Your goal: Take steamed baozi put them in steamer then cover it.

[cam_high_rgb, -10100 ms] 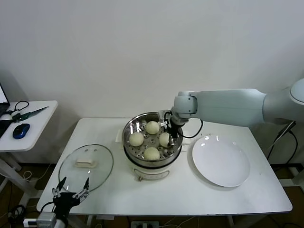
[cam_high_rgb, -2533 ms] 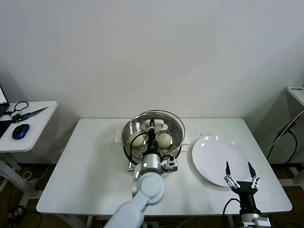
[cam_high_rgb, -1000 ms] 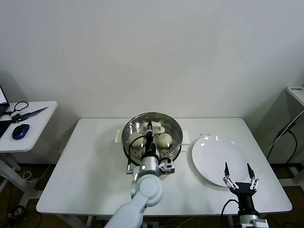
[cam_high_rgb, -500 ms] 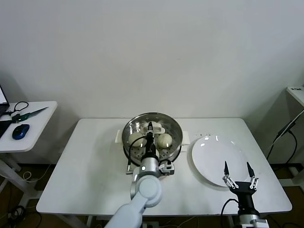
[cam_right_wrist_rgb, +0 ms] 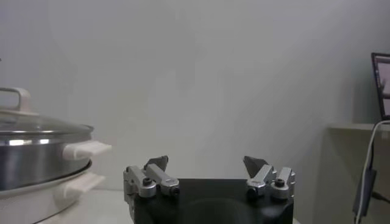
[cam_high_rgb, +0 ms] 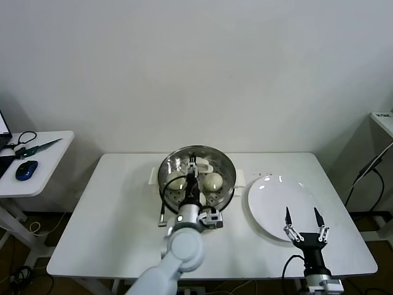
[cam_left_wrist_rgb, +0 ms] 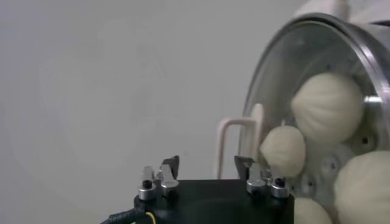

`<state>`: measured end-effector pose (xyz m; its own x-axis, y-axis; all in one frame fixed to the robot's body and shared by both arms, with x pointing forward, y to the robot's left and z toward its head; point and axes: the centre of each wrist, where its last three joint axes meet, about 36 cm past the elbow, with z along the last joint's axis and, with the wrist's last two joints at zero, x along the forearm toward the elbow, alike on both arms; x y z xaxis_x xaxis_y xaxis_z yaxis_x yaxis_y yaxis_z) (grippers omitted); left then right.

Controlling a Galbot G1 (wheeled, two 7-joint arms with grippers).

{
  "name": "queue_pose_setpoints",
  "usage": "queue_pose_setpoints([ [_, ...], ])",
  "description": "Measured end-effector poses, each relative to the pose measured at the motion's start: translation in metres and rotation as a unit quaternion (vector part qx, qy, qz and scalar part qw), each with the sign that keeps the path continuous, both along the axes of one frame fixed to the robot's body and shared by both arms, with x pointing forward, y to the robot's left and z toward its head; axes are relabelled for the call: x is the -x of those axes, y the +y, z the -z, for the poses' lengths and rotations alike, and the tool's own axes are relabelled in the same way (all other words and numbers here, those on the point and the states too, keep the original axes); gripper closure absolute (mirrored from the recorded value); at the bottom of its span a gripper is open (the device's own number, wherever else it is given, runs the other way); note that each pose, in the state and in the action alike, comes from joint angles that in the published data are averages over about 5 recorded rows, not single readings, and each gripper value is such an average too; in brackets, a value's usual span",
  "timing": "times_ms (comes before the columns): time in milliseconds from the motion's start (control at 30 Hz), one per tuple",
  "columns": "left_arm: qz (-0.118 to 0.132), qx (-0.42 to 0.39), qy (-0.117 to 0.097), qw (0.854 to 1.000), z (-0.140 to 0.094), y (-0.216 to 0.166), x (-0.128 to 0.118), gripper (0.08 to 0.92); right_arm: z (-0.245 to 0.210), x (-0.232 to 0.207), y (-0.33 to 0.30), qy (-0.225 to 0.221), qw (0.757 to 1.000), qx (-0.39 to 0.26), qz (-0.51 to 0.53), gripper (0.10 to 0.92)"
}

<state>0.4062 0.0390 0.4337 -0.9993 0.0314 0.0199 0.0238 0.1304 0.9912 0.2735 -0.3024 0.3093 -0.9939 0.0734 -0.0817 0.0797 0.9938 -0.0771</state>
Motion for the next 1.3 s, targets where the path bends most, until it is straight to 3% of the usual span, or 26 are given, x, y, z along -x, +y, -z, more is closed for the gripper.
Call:
queue_pose_setpoints([
  [200, 0.023, 0.066, 0.001, 0.998, -0.025, 0.020, 0.014, 0.199, 0.000, 0.001, 0.002, 0.023, 1.000, -0.004, 0.004, 0.200],
  [367, 0.056, 0.140, 0.010, 0.988, -0.034, 0.043, 0.027, 0.178, -0.002, -0.002, 0.004, 0.032, 0.999, -0.007, 0.006, 0.200],
  [633, 0.090, 0.302, 0.024, 0.949, -0.039, 0.086, 0.048, 0.177, 0.001, -0.006, 0.007, 0.033, 0.999, -0.011, 0.003, 0.200],
  [900, 0.056, 0.457, 0.033, 0.887, -0.019, 0.160, 0.061, 0.177, 0.010, -0.008, 0.000, 0.028, 1.000, -0.011, -0.003, 0.200],
  [1100, 0.022, 0.537, 0.040, 0.842, 0.018, 0.209, 0.078, 0.177, 0.020, -0.004, -0.003, 0.030, 0.999, -0.018, -0.010, 0.200],
  [1300, -0.004, 0.585, 0.036, 0.810, 0.056, 0.236, 0.094, 0.177, 0.025, 0.000, -0.005, 0.036, 0.999, -0.027, -0.011, 0.200],
])
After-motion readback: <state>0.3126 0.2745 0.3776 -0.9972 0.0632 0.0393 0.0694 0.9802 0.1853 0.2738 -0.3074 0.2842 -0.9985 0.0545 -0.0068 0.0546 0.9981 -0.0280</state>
